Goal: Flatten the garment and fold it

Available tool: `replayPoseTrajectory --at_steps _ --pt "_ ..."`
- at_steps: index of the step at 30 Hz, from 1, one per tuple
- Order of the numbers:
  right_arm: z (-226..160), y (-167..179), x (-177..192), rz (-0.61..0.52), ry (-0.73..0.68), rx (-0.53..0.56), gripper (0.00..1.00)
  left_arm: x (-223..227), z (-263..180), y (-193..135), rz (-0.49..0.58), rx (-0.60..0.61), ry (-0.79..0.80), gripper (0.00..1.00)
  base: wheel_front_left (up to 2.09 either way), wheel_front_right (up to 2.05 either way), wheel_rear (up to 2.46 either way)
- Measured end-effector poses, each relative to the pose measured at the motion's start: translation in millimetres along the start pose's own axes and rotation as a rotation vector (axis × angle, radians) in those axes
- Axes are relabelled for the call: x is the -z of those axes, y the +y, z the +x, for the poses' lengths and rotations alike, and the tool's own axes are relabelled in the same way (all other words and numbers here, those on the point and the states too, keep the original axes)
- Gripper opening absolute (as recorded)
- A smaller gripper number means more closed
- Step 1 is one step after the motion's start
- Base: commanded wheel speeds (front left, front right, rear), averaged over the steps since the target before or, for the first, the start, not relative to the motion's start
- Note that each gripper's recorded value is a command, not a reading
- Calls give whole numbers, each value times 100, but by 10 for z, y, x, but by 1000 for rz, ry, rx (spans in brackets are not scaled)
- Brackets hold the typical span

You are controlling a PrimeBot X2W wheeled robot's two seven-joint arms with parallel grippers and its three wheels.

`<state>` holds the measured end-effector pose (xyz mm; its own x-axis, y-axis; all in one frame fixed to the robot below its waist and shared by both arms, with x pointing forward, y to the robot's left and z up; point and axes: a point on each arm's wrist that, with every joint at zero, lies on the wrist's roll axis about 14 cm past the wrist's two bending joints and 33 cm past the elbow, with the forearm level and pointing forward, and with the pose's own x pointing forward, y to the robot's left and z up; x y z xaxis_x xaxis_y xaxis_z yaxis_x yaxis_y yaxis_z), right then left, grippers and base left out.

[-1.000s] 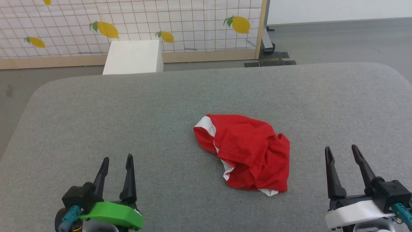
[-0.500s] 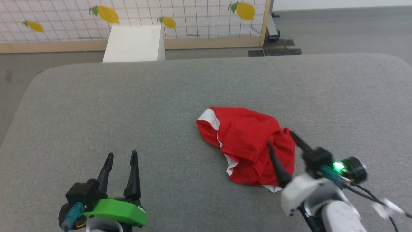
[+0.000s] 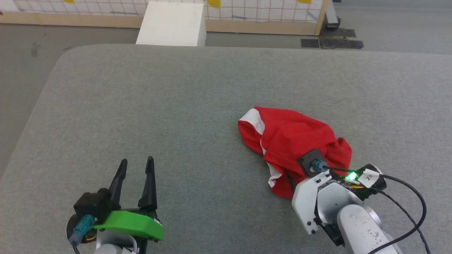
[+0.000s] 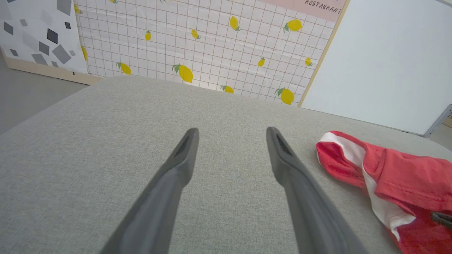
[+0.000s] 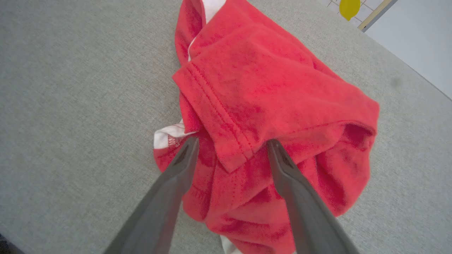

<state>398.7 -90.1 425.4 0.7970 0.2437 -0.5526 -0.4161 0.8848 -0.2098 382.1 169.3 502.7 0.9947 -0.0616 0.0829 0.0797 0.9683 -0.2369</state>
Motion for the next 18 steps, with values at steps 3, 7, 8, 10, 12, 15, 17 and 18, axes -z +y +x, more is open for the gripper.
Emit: replayPoseTrajectory --at_steps 3,7,8,10,12,15,17,18 --pt "42 11 66 -4 40 -5 36 9 -18 39 2 -12 4 100 0 0 0" --pt "54 -20 36 4 26 2 0 11 -29 50 -1 -16 5 100 0 0 0" --pt "47 -49 1 11 5 9 0 8 -29 44 -1 -14 4 100 0 0 0" --pt "21 -109 -96 35 -46 22 0 -1 -27 34 -2 -12 1 100 0 0 0" --pt "-38 -215 -253 79 -129 45 0 -17 -26 17 -3 -7 -4 100 0 0 0" --pt "-192 -481 -501 160 -261 106 0 -46 -26 -14 -2 3 -13 100 0 0 0" --pt "-339 -753 -581 223 -330 176 0 -71 -20 -37 -1 10 -20 100 0 0 0" --pt "-430 -913 -569 251 -353 223 0 -82 -15 -55 1 16 -23 100 0 0 0"
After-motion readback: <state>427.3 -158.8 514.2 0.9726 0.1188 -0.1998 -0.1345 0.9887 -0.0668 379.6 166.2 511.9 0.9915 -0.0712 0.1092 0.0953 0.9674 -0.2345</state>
